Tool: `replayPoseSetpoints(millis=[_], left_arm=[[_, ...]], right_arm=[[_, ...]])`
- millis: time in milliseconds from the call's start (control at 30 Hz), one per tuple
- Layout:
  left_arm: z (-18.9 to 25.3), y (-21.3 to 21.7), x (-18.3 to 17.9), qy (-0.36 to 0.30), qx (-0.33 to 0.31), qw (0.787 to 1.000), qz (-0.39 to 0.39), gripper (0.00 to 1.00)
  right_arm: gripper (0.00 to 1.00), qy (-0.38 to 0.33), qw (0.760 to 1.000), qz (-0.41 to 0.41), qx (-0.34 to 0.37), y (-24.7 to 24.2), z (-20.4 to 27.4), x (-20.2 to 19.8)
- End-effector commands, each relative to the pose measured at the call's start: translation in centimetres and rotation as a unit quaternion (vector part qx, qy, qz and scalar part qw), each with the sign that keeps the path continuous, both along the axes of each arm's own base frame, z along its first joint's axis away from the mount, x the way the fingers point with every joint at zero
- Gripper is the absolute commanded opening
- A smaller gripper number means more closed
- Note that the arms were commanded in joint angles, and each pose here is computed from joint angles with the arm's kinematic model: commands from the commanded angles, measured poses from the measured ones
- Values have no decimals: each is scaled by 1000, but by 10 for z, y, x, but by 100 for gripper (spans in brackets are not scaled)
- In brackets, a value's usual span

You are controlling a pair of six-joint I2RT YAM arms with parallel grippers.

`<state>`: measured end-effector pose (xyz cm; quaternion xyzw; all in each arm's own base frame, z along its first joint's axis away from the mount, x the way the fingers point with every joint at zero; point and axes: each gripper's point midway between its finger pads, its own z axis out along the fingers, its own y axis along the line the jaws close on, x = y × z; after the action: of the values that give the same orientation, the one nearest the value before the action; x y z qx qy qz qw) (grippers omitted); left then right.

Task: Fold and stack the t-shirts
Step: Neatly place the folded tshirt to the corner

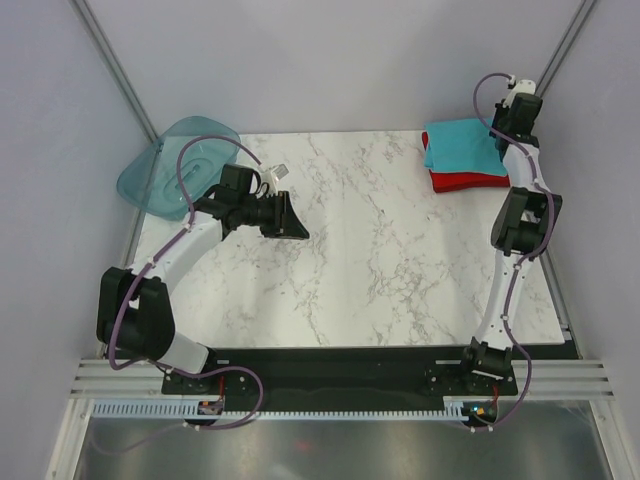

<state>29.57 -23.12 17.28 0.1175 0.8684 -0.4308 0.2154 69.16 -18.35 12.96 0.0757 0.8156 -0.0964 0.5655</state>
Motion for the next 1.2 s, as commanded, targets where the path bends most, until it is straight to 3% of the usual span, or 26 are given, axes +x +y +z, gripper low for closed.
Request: replayPoseSetpoints(millis=[0, 67, 100, 233, 567, 1167], left_arm=[[2, -2, 1, -30, -1, 999, -18, 35], [5, -2, 2, -37, -1, 999, -18, 35], [6, -2, 1, -40, -1, 999, -19, 35], [11, 1, 0, -55, 1, 998, -17, 35], [14, 2, -3, -63, 2, 998, -15, 36], [10, 3, -3, -58, 4, 998, -14, 36]], right_arm=[[9, -128, 992, 3, 5, 11, 161, -24], [9, -123, 992, 9, 33, 23, 167, -38], [11, -138, 989, 14, 41, 32, 195, -53], [14, -129, 986, 65, 85, 69, 199, -79], [0, -58, 965, 155, 204, 130, 139, -104], [0, 26, 956, 166, 239, 142, 59, -115]])
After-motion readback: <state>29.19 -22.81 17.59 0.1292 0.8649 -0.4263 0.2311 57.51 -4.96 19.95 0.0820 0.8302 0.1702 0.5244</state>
